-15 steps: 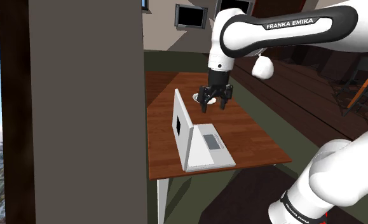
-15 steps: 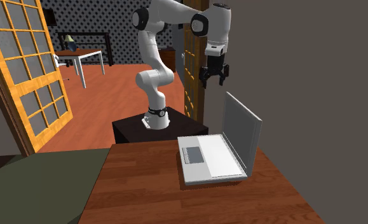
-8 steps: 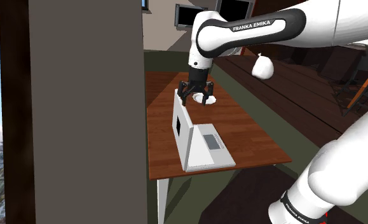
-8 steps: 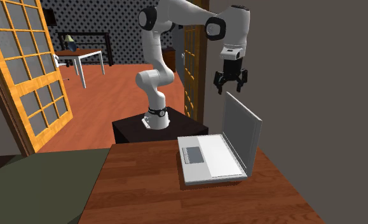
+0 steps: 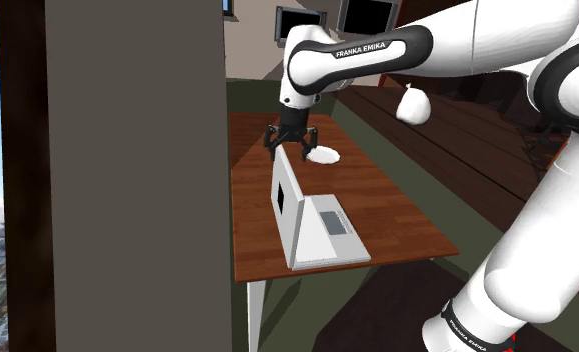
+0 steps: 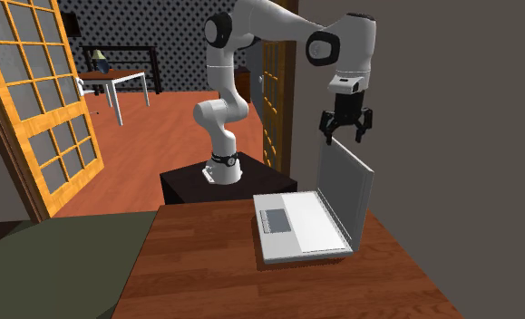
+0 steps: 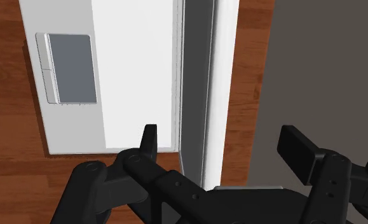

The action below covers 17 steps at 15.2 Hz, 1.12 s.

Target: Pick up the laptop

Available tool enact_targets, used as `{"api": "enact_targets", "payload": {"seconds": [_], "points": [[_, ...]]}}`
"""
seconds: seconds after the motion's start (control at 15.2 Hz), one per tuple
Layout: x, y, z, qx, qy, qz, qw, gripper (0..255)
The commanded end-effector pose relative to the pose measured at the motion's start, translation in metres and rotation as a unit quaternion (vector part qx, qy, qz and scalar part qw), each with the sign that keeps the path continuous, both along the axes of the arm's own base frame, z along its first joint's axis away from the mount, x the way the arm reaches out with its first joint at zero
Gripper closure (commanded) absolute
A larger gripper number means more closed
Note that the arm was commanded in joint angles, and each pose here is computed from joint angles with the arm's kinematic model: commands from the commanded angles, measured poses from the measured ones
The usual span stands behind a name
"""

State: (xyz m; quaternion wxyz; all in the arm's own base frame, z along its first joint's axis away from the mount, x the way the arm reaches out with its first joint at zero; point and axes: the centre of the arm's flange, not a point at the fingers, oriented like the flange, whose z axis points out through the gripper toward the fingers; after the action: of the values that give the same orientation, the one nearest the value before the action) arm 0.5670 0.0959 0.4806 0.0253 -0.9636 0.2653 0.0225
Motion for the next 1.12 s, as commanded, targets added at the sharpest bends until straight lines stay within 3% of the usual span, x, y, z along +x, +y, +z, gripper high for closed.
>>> {"api": "enact_targets", "payload": {"seconds": [0.0,0.33,0.4,1.06], "points": [[0.000,0.000,-0.011,0.000,0.000,-0.001,1.0000,0],[0.000,0.000,-0.030,0.000,0.000,-0.001,1.0000,0],[0.000,0.001,-0.030,0.000,0.000,-0.001,1.0000,255],[0.000,0.000,-0.025,0.000,0.000,-0.001,1.0000,255]]}}
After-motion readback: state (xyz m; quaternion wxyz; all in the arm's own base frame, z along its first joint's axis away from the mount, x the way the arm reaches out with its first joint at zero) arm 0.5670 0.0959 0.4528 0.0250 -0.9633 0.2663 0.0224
